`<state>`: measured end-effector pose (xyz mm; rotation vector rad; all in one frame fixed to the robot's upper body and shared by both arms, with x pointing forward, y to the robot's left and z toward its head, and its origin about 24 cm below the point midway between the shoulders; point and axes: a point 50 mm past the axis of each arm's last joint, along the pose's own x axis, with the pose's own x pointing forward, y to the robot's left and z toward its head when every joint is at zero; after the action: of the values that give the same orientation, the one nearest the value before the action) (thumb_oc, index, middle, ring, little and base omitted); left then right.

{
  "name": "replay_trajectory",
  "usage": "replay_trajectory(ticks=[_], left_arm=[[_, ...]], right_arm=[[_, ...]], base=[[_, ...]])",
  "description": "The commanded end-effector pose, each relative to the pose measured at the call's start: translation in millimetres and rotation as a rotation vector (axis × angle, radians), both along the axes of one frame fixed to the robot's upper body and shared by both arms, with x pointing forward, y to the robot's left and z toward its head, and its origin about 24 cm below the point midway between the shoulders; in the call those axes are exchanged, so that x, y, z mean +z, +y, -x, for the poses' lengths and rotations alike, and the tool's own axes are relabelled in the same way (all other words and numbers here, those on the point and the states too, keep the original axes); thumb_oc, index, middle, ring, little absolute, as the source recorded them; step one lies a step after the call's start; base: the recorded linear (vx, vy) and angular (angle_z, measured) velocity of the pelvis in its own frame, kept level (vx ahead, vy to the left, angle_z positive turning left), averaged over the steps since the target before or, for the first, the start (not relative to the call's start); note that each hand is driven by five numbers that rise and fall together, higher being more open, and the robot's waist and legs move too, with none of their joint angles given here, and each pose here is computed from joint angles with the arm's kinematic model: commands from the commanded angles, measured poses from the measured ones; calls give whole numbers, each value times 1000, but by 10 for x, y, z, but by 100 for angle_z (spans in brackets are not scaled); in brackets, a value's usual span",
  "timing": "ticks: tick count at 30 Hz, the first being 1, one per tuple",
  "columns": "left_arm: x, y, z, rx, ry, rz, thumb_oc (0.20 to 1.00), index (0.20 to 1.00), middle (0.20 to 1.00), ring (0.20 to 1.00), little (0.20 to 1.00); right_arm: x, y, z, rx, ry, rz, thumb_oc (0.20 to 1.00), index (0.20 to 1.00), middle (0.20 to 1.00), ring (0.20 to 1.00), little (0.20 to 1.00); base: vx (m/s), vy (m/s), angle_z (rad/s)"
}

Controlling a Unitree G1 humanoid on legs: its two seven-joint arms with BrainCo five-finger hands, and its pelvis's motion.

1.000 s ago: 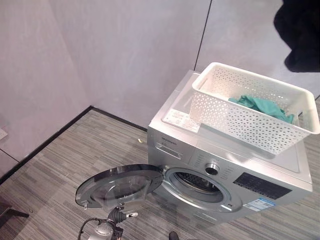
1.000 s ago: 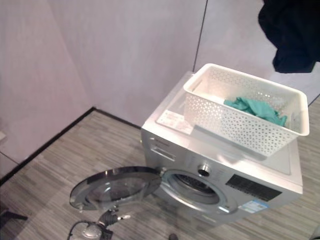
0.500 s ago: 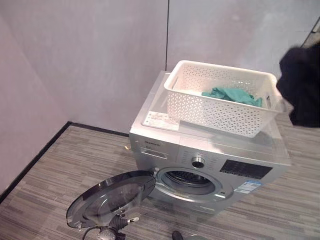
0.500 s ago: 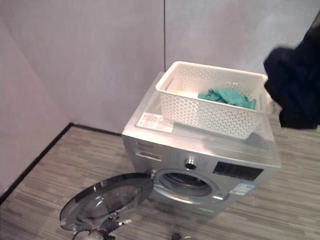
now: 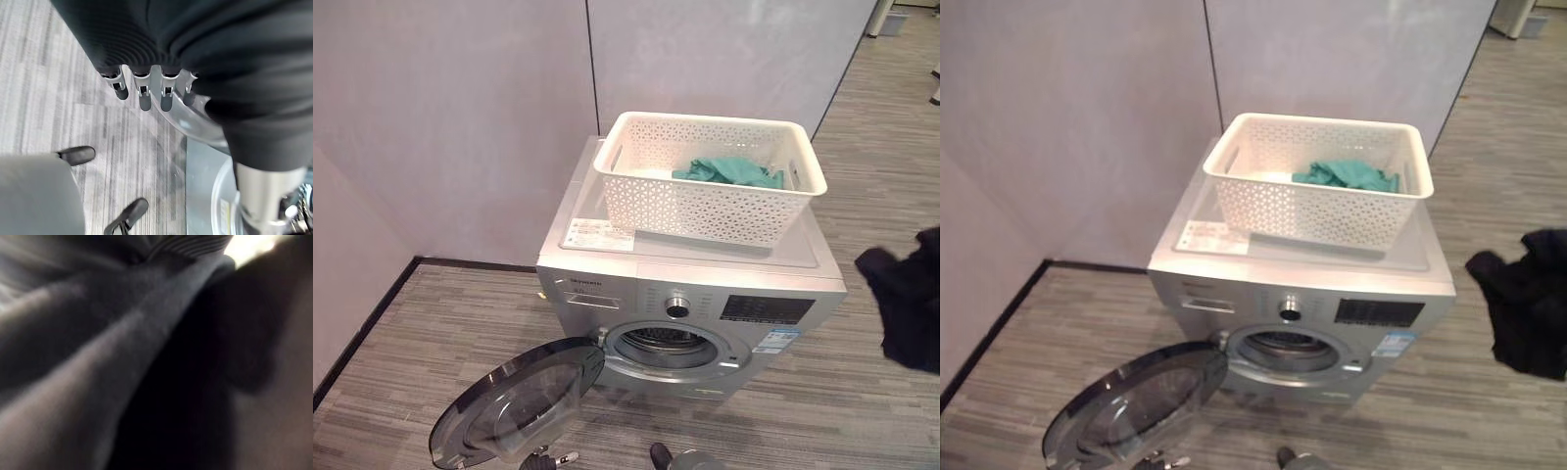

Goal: Grab the laundry basket,head to the washer,open it,put in the laundry and shut it.

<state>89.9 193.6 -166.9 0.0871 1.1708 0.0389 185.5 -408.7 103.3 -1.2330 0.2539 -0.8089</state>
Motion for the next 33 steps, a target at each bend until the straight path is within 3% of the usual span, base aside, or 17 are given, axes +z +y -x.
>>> replay_trajectory(ticks=[1, 5, 11, 18, 21, 24, 28, 32, 33], left_arm=[[64, 126, -154, -84, -60, -73, 1000, 1000, 1000, 1000, 1000], [144, 117, -315, -195, -143, -120, 1000, 1000, 1000, 1000, 1000], [391, -63, -666, -649, -348, -240, 1000, 1000, 1000, 1000, 1000], [547, -272, -765, -962, -461, -275, 1000, 1000, 1000, 1000, 1000], [589, -445, -832, -1008, -501, -239, 1000, 1000, 1000, 1000, 1000], [581, -734, -954, -936, -511, -161, 1000, 1000, 1000, 1000, 1000], [594, -933, -1026, -948, -520, -132, 1000, 1000, 1000, 1000, 1000], [661, -1035, -1166, -933, -564, -155, 1000, 1000, 1000, 1000, 1000], [780, -1095, -1389, -927, -642, -249, 1000, 1000, 1000, 1000, 1000]], right_arm=[[-224, 93, -9, 44, -8, -156, 200, 200, 200, 200, 200], [-723, 293, 40, 71, 89, -358, 200, 200, 200, 200, 200], [-1489, 865, 123, 177, 272, -714, 200, 200, 200, 200, 200], [-1581, 1587, -117, 491, 354, -861, 200, 200, 200, 200, 200], [-1487, 1872, -298, 616, 325, -903, 200, 200, 200, 200, 200], [-1322, 2224, -496, 757, 271, -964, 200, 200, 200, 200, 200], [-1185, 2410, -592, 830, 213, -1022, 200, 200, 200, 200, 200], [-1082, 2550, -639, 877, 152, -1100, 200, 200, 200, 200, 200], [-1004, 2612, -678, 899, 106, -1142, 200, 200, 200, 200, 200]], base=[[-3, -11, -20], [-5, -3, -8], [-7, 0, 4], [6, -2, 20], [13, -6, 7], [-1, -14, 12], [-7, -16, 16], [-59, -22, 12], [-126, -39, 5]])
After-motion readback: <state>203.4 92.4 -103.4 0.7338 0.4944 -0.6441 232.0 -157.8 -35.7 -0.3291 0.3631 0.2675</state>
